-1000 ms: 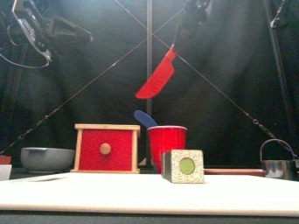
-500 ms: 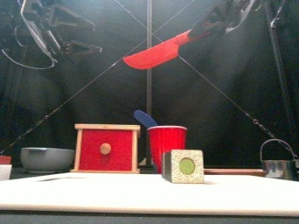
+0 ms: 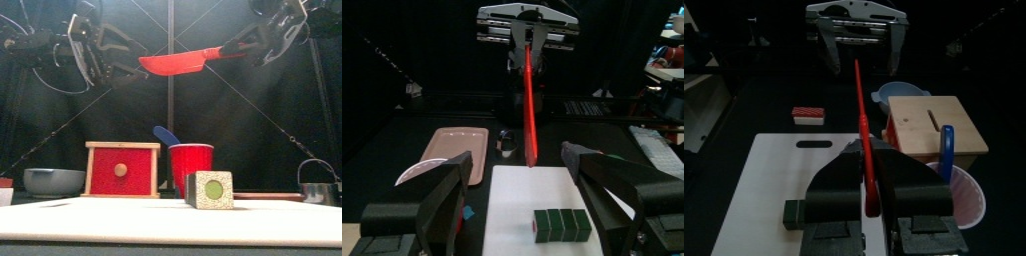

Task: Cut the sushi into 4 pieces with the knife
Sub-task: Grasp knife edge with left hand

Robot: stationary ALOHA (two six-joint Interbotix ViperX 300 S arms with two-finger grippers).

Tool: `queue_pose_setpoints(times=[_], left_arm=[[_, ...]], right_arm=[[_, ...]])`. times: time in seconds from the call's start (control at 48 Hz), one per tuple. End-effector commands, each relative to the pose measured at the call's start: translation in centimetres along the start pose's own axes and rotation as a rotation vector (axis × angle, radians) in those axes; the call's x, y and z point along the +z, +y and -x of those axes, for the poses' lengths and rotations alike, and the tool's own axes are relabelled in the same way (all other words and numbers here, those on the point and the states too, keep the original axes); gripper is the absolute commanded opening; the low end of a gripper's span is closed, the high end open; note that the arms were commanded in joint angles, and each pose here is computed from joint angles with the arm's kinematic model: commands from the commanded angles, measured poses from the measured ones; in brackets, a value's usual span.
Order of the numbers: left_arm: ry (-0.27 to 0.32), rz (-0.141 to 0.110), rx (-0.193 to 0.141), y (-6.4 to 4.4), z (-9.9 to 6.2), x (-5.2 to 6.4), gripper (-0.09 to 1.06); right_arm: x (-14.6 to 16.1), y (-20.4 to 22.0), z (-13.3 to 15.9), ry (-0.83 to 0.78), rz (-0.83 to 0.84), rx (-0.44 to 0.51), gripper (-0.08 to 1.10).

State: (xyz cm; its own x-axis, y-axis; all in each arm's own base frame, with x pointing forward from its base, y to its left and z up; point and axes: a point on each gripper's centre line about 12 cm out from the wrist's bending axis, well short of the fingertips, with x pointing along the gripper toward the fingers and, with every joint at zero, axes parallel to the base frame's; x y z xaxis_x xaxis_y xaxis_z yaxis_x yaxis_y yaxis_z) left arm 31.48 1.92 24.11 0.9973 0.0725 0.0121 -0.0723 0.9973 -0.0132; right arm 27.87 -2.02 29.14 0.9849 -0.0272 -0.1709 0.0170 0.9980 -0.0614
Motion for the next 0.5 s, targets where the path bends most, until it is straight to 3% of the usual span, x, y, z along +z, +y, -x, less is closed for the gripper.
queue_pose_setpoints(times=[0.021,0.312,0.5], left_arm=[[-0.037,0.005,0.009,0.17,-1.28,0.67,1.01],[-0.058,0.008,0.015,0.25,-1.69,0.57,0.97],[-0.058,0.009,0.019,0.33,-1.64,0.47,0.76]], right_arm=[[0.59,-0.19,0.11,-0.025,-0.003,-0.005,0.08],[0.55,-0.19,0.12,-0.025,-0.005,-0.004,0.08],[0.54,-0.27,0.12,-0.025,-0.005,-0.007,0.08]])
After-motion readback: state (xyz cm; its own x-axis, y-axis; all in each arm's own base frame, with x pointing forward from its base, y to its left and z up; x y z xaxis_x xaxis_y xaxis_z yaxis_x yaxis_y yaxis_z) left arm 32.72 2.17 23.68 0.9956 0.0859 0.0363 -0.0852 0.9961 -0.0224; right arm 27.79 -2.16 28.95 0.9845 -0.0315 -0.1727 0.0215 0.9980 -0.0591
